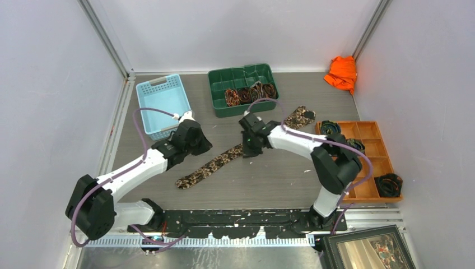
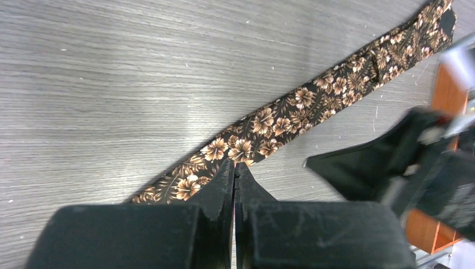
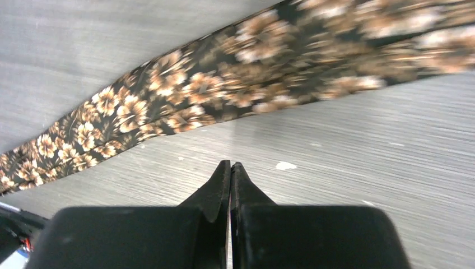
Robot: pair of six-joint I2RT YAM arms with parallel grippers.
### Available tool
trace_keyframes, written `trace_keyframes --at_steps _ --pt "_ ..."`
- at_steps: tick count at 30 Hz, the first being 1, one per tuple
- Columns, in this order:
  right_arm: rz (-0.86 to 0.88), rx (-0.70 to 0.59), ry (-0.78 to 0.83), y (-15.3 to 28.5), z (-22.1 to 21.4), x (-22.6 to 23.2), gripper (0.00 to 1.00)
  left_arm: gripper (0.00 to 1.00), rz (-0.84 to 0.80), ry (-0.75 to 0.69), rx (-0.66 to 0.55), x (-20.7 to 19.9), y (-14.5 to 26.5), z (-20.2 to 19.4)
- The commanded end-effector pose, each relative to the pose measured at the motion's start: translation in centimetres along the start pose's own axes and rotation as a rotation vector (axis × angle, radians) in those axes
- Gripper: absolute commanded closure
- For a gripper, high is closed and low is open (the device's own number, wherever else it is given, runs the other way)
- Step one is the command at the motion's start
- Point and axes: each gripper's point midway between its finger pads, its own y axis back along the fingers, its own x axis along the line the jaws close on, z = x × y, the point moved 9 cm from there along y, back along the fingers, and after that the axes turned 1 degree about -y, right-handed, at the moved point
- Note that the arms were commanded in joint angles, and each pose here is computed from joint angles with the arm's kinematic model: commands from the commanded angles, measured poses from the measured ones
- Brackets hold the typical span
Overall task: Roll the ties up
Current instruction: Flatten out the tie at the center of the board.
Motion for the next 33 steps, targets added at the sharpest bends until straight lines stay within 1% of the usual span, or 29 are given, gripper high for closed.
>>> trace_keyframes --at_steps 1,4,7,10,14,19,21,27,31,33 --pt "-0.132 -0.147 -0.044 5.0 4.8 -4.0 0.99 1.00 -0.046 0.021 0.072 -0.3 -1.4 -1.7" --pt "-0.187 -0.192 -0.181 6.4 8.6 -8.6 0.99 1.00 -0.059 0.014 0.111 -0.6 -3.2 -3.1" --pt "-0.251 -0.238 -0.263 7.1 12.1 -12.1 0.99 1.00 -0.043 -0.012 0.165 -1.1 -5.0 -4.2" --pt "-0.353 -0.207 -0.317 6.8 14.6 -14.9 0.99 1.00 -0.032 -0.008 0.217 -1.3 -6.2 -5.1" --pt "-0.389 -0.184 -0.395 5.0 16.6 -17.9 0.99 1.00 -0.023 0.017 0.243 -0.3 -6.8 -6.5" --pt "-0.425 -0.119 -0.457 1.6 18.1 -20.7 0.99 1.00 0.024 0.015 0.258 1.0 -7.0 -7.5" --pt "-0.440 -0.118 -0.473 1.1 18.5 -21.4 0.99 1.00 0.034 0.012 0.265 1.3 -6.9 -7.7" --pt "-0.468 -0.131 -0.503 1.4 18.4 -23.1 0.99 1.00 0.053 0.022 0.274 2.4 -6.3 -8.4" --pt "-0.474 -0.173 -0.522 2.5 18.5 -23.9 0.99 1.00 0.085 0.015 0.275 3.4 -5.9 -9.0" --pt "-0.501 -0.172 -0.528 3.0 18.5 -24.4 0.99 1.00 0.102 0.011 0.278 3.9 -5.7 -9.2"
